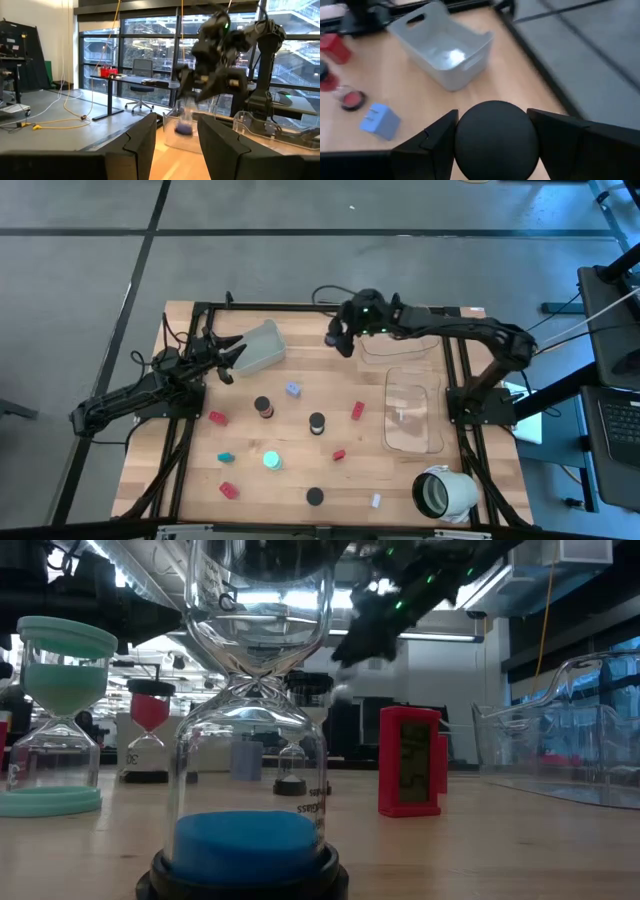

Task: Pick & Place Office items
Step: Put the purple hourglass into the top transparent bin

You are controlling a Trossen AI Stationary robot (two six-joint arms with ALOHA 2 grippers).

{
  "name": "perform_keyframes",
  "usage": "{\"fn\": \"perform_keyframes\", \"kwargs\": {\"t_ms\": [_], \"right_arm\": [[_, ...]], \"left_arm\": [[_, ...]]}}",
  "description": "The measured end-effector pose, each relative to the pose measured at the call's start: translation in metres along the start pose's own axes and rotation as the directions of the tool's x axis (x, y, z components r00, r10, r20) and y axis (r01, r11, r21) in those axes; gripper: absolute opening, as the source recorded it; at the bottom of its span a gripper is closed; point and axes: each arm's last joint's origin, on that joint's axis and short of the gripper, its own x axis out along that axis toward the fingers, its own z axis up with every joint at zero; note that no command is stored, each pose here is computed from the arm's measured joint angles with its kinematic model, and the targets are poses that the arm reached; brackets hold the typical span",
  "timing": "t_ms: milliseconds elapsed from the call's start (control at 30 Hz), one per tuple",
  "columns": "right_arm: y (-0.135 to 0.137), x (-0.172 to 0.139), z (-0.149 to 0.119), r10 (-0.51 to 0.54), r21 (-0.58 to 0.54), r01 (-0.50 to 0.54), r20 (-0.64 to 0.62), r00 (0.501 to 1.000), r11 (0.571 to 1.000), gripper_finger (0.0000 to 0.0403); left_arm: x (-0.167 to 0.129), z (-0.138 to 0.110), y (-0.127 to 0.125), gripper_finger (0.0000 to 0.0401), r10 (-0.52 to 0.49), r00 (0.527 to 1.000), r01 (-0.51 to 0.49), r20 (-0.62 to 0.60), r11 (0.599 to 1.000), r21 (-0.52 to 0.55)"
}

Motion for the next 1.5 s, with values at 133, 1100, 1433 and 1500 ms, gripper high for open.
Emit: {"fn": "perform_keyframes", "kwargs": {"t_ms": [133,1100,1433,1500], "right_arm": [[-0.008,-0.037,0.004,-0.13,0.002,0.13,-0.037,0.991,0.992,0.0214],[-0.078,-0.08,-0.131,-0.54,0.319,0.613,-0.292,0.789,0.723,0.0214],[-0.081,-0.076,-0.154,-0.55,0.36,0.632,-0.311,0.775,0.687,0.0214],[-0.082,-0.076,-0.155,-0.554,0.37,0.633,-0.306,0.774,0.68,0.0215]], "left_arm": [[0.0,-0.001,0.0,0.0141,-0.006,1.0,0.006,-0.01,1.0,0.0],[0.0,-0.002,0.003,0.0141,0.084,0.996,-0.085,-0.02,0.996,-0.017],[0.0,-0.001,0.004,0.0141,0.133,0.991,-0.133,-0.005,0.991,-0.013],[0.0,0.0,0.004,0.0141,0.132,0.991,-0.132,0.006,0.991,-0.015]]}}
